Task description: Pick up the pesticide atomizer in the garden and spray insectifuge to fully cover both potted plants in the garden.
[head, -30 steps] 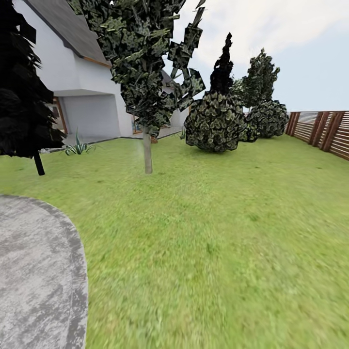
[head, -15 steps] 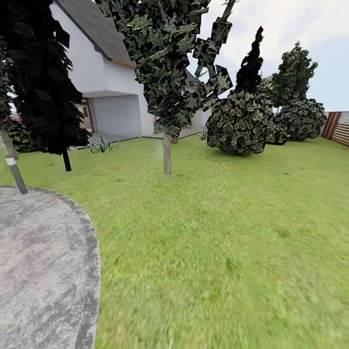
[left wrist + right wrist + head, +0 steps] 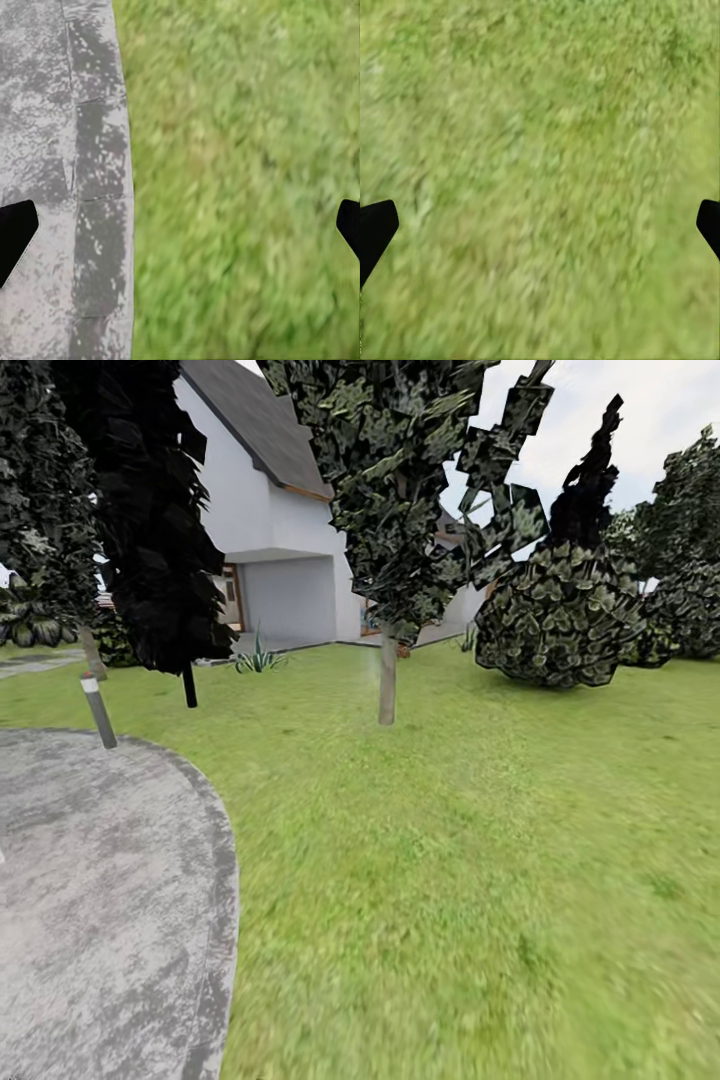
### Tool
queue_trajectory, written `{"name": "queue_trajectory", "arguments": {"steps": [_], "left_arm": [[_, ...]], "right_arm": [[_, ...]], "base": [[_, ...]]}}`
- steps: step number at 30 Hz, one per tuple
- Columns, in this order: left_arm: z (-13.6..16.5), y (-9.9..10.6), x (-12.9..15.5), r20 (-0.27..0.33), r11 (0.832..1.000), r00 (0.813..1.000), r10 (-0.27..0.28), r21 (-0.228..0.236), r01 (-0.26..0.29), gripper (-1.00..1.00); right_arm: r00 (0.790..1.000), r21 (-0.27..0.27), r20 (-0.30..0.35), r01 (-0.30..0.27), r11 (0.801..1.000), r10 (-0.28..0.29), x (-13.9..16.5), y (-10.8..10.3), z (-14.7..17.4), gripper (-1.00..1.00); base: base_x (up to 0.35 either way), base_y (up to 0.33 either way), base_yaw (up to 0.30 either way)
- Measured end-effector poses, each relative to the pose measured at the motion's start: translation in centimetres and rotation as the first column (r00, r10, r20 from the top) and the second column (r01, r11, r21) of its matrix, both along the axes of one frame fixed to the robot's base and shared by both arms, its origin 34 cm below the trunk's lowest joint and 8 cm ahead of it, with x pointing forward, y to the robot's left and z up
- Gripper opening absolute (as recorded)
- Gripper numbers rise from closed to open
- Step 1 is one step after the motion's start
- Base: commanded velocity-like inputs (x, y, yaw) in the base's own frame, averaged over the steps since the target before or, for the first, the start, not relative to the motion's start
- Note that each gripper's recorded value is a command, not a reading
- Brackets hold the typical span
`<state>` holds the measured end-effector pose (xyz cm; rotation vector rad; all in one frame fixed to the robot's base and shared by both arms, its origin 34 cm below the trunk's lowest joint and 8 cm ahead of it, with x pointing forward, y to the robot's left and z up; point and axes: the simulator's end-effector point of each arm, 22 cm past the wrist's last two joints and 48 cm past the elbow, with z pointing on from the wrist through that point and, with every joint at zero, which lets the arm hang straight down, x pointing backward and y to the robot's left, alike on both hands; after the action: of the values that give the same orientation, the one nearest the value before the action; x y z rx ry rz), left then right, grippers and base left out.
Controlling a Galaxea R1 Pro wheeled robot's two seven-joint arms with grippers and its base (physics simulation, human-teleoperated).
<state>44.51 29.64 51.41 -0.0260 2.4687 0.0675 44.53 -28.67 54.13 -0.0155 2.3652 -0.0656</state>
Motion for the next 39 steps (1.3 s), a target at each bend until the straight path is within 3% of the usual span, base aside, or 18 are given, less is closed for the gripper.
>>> {"name": "queue_trajectory", "arguments": {"steps": [39], "left_arm": [[-0.02, 0.00, -0.01, 0.000, 1.000, 1.000, 0.000, 0.000, 0.000, 1.00]], "right_arm": [[1.000, 0.000, 0.000, 0.000, 1.000, 0.000, 0.02, 0.00, 0.01, 1.00]], "base": [[0.339, 0.000, 0.277]]}}
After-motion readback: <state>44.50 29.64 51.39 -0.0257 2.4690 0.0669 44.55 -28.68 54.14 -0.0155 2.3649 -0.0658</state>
